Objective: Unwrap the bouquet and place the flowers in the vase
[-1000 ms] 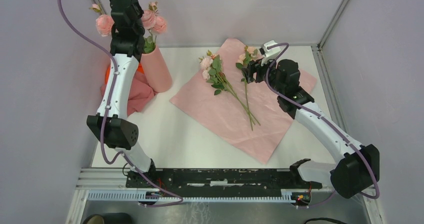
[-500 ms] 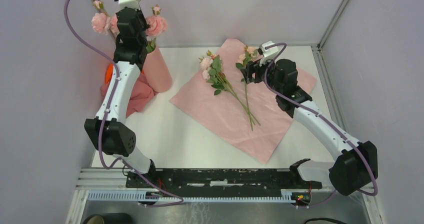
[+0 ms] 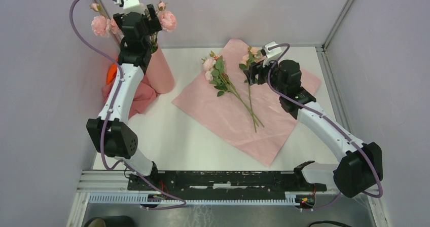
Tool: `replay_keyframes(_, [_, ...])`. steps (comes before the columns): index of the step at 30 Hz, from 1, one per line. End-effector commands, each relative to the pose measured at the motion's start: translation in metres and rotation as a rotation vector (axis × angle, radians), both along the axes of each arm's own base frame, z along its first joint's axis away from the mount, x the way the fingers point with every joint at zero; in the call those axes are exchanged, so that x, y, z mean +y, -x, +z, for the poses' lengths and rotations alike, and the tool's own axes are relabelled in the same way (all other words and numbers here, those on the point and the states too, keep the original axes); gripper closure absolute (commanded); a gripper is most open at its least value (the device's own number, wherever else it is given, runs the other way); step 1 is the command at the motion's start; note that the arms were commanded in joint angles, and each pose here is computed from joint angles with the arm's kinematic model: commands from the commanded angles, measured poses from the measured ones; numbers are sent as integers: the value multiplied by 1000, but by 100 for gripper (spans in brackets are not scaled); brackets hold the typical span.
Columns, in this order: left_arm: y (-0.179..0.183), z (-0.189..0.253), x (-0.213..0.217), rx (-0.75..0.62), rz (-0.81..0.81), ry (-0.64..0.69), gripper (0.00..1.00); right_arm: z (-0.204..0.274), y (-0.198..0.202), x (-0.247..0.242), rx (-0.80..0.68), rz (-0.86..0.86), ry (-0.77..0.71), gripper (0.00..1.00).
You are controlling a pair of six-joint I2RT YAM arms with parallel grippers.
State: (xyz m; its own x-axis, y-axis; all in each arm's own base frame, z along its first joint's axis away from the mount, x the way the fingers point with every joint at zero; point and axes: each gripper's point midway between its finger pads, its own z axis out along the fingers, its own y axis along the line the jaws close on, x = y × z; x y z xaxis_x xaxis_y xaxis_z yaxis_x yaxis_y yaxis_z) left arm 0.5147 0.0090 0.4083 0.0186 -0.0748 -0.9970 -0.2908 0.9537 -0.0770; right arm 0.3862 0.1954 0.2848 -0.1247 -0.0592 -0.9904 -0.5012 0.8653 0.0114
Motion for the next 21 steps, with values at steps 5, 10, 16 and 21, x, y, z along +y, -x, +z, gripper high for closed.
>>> replay_keyframes(5, [24,52,-1,-138,-21,61,0,5,-10,4,-31,0,-10,25])
replay_keyframes(10, [51,84,-9,-216,-85,84,0,-33,-34,-4,46,-81,78,25])
replay_keyframes(16, [90,128,-23,-287,-188,111,0,-70,-75,-30,137,-266,277,25])
replay_keyframes(21, [99,136,-42,-301,-292,169,0,-95,-100,-27,252,-286,373,31])
